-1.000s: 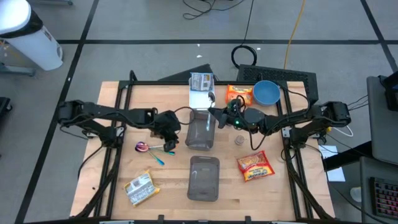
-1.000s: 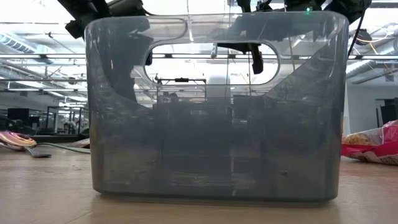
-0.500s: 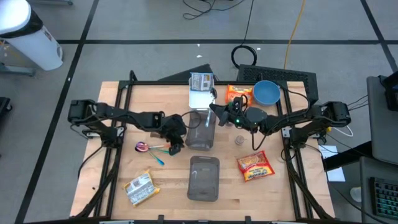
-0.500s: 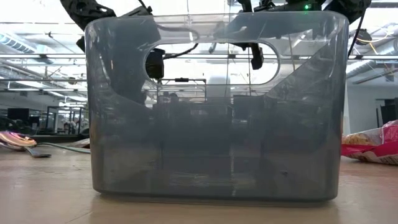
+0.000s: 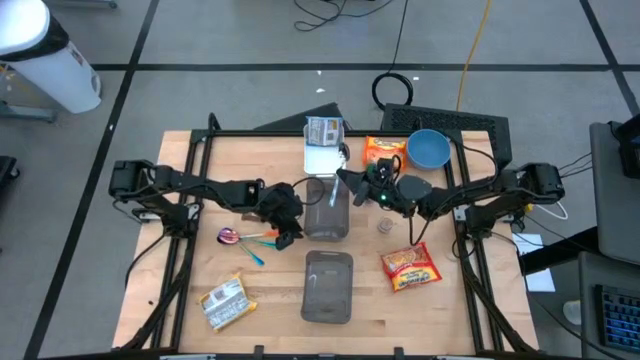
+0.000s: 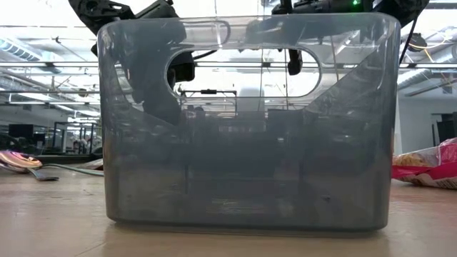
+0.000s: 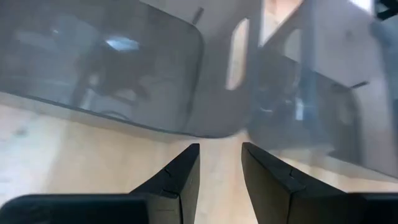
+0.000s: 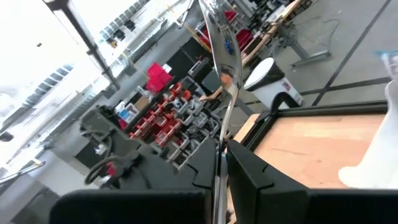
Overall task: Pick & Place Food Item
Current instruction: Put the blue patterned spoon into the bottom black bin
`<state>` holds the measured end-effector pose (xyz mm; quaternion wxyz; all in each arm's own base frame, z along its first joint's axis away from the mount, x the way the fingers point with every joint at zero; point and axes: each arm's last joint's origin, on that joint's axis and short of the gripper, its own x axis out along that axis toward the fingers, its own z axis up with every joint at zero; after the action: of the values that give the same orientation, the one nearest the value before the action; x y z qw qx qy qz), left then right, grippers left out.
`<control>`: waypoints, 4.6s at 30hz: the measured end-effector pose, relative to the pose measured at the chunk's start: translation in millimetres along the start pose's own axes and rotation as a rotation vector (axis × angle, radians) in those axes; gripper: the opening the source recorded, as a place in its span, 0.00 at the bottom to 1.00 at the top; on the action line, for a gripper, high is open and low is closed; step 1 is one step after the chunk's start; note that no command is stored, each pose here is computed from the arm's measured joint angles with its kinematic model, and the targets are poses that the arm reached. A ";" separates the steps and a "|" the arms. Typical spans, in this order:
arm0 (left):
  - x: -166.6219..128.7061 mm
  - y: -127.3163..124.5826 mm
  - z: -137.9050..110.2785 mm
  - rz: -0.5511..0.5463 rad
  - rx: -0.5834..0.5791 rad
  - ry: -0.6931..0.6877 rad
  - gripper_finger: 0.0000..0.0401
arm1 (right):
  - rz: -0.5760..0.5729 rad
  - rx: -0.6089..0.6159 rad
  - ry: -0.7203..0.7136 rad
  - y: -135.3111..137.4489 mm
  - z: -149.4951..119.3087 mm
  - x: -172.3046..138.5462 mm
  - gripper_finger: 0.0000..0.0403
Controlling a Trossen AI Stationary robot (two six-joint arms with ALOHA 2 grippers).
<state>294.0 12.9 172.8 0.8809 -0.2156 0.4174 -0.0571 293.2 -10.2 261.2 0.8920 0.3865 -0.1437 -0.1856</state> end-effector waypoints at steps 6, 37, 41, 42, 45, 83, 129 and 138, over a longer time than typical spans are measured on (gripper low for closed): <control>-13.3 -11.3 3.2 -0.080 -0.086 -0.019 0.31 | 0.111 0.025 0.068 11.2 -3.7 -5.3 0.03; -163.1 -63.3 -31.9 0.147 -0.078 -0.372 0.31 | -0.016 0.135 0.302 163.8 -54.3 -38.2 0.03; -161.8 -67.1 -34.9 0.012 -0.026 -0.285 0.31 | -0.077 0.213 0.304 164.2 -90.2 -22.1 0.03; -161.6 -68.1 -35.4 -0.022 -0.009 -0.267 0.31 | -0.089 0.225 0.309 163.4 -99.1 -18.4 0.03; -162.4 -70.5 -37.1 -0.097 0.037 -0.230 0.31 | -0.115 0.254 0.324 162.4 -120.7 -10.1 0.03; -174.6 -68.8 -35.1 0.041 0.129 -0.373 0.31 | -0.436 0.149 0.735 122.5 -158.3 -22.4 0.03; -154.2 -64.2 -29.6 0.121 0.137 -0.305 0.31 | -0.556 0.123 0.882 86.2 -189.3 -7.8 0.03; -152.6 -64.0 -28.9 0.123 0.142 -0.302 0.31 | -0.558 0.126 0.924 80.6 -187.7 -1.3 0.03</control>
<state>178.7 -11.5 292.5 0.9484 -0.1332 0.2877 0.0006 384.8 160.8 197.0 0.7543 0.5038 0.3605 -0.2172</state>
